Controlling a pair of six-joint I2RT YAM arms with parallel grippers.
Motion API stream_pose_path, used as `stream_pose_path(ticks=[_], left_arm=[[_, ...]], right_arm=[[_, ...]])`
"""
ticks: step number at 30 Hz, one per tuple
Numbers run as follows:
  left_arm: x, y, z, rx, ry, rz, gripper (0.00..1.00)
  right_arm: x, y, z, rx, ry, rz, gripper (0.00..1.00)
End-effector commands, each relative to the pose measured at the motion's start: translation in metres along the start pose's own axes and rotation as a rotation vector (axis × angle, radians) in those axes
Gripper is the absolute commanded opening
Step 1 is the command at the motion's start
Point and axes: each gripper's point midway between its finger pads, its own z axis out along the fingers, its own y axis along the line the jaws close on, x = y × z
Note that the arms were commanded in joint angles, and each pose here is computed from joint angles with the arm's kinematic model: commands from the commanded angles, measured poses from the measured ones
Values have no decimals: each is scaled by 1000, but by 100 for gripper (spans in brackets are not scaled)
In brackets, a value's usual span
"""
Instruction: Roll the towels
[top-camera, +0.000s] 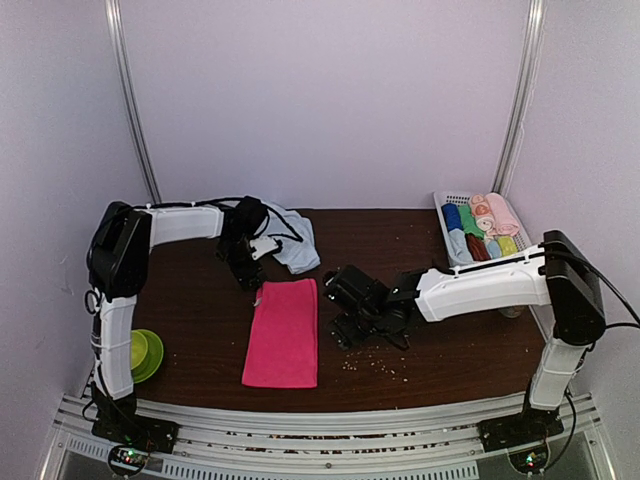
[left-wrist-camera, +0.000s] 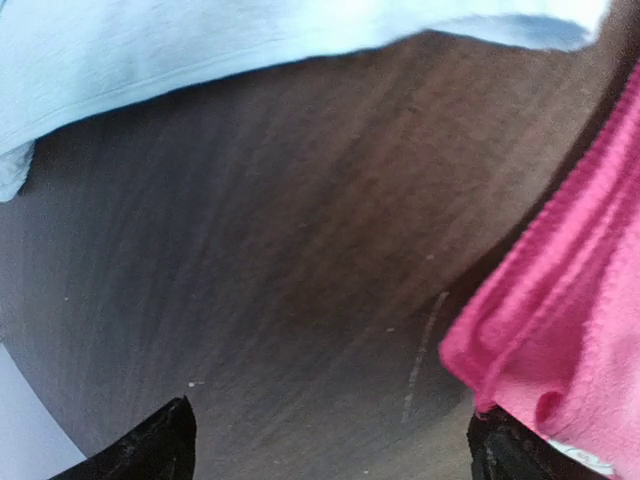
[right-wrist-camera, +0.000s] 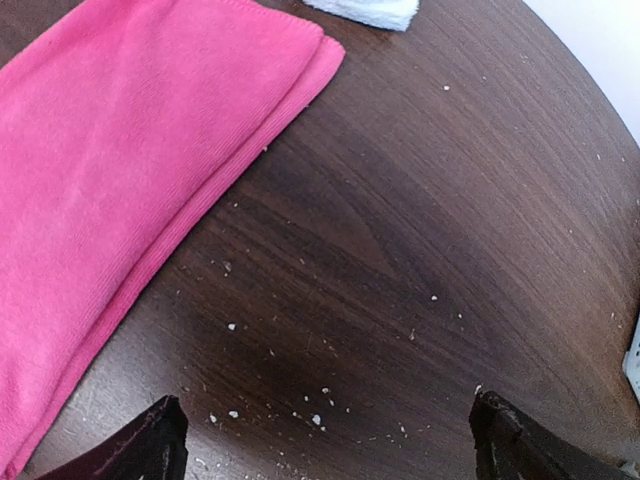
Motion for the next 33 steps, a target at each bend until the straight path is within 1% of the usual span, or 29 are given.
stream_pose_path(ticks=[1, 2, 4, 7, 9, 14, 21, 26, 31, 33], left_arm=[[-7, 45, -50, -94, -170, -63, 98], [-4, 39, -52, -75, -198, -44, 98], [2, 26, -83, -54, -301, 18, 98], [17, 4, -114, -53, -444, 117, 98], [30, -15, -127, -49, -532, 182, 98], [62, -61, -149, -12, -671, 324, 98], [107, -135, -160, -35, -751, 591, 98], [118, -169, -165, -62, -797, 669, 97], [118, -196, -151, -68, -762, 765, 95], [117, -209, -138, -63, -710, 808, 93]], right_arm=[[-18, 13, -14, -71, -106, -134, 100], [-19, 18, -15, -81, -125, -168, 99], [-20, 28, -18, -94, -162, -228, 99], [-20, 46, -21, -115, -220, -297, 100], [-18, 56, -23, -112, -259, -333, 99], [-13, 74, -33, -123, -367, -380, 100], [-3, 106, -55, -139, -462, -442, 99], [4, 120, -68, -120, -513, -479, 100], [13, 116, -72, -124, -512, -480, 100], [16, 114, -72, -128, -506, -486, 100]])
